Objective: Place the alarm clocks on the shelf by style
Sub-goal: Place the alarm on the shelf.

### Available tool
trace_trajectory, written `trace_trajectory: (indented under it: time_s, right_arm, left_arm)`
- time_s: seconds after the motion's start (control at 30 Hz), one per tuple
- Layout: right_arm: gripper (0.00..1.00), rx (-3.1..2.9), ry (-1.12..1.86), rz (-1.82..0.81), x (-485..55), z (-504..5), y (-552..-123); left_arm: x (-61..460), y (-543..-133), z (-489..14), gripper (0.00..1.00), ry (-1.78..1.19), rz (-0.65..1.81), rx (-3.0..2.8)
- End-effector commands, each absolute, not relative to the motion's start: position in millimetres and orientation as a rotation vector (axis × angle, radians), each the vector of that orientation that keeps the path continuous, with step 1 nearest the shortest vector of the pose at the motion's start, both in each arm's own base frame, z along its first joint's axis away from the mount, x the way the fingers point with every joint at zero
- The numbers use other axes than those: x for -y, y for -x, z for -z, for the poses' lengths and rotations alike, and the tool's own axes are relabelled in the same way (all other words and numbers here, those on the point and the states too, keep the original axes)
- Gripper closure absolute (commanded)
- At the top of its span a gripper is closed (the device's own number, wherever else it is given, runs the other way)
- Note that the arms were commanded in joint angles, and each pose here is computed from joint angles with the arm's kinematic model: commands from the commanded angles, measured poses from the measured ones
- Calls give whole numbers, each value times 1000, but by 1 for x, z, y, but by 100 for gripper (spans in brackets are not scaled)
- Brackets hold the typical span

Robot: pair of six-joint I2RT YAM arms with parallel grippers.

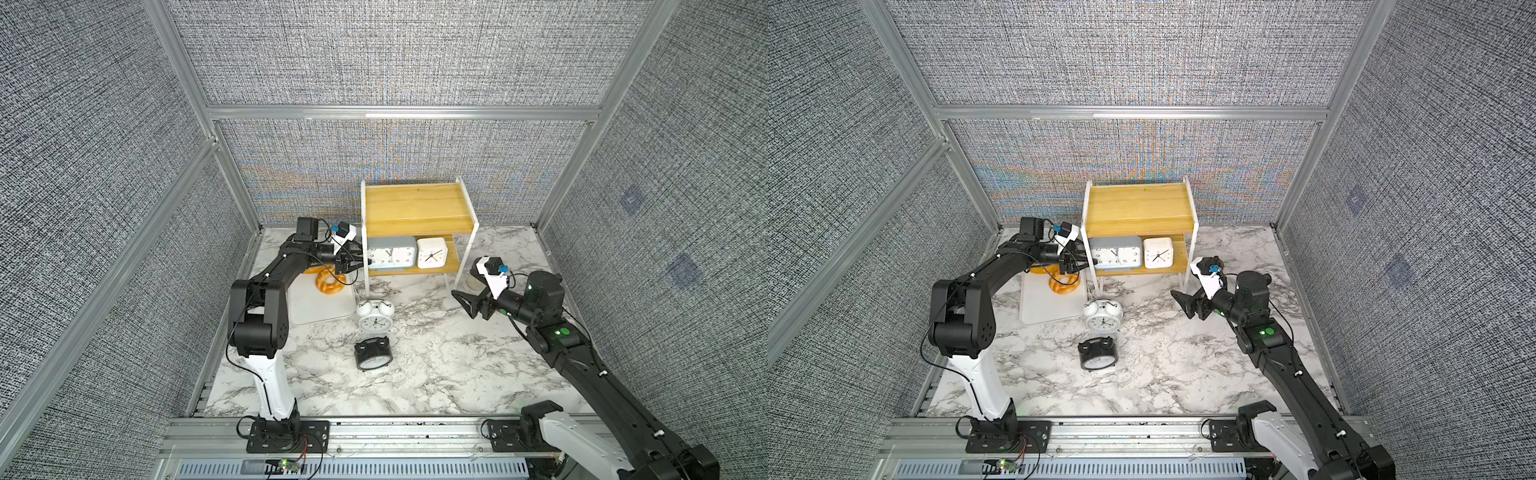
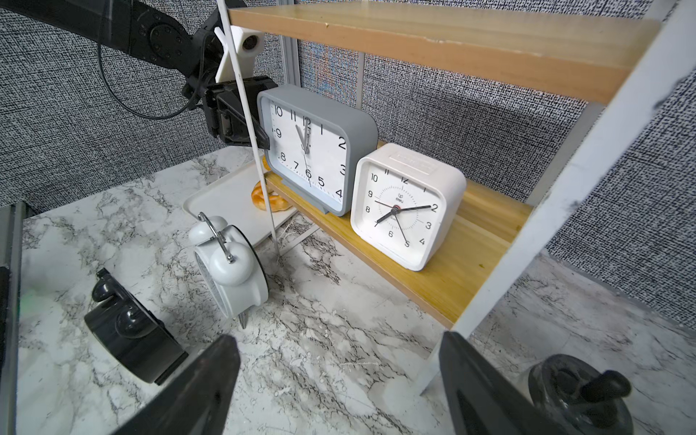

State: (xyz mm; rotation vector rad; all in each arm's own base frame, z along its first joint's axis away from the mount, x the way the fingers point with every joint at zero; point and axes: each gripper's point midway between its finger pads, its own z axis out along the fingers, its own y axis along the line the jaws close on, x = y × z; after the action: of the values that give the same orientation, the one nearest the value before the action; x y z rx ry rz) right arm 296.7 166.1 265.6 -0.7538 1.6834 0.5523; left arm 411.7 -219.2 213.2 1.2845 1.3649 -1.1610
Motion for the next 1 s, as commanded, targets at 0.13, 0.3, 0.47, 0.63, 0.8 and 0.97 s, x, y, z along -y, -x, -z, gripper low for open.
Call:
trace_trajectory:
  time_s: [0.13, 0.3, 0.47, 0.63, 0.8, 0.97]
  right_arm:
    - [12, -1680, 756, -545, -166, -264, -297]
    - [13, -1684, 755, -547, -166, -262, -296]
    - [12, -1682, 756, -545, -166, -262, -297]
    - [13, -1686, 754, -545, -166, -260, -297]
    - [13, -1689, 754, -543, -165, -259, -297]
    - [13, -1691, 751, -542, -165, -259, -297]
  left_arm:
    - [220, -420, -215, 45, -1280, 1106, -1382]
    - [220, -422, -220, 39, -1273, 1097, -1385]
    - [219, -423, -220, 36, -1271, 1081, -1395]
    - [218, -422, -219, 31, -1274, 1072, -1402]
    - [217, -421, -219, 31, -1282, 1068, -1404]
    - [214, -419, -220, 31, -1286, 1067, -1400]
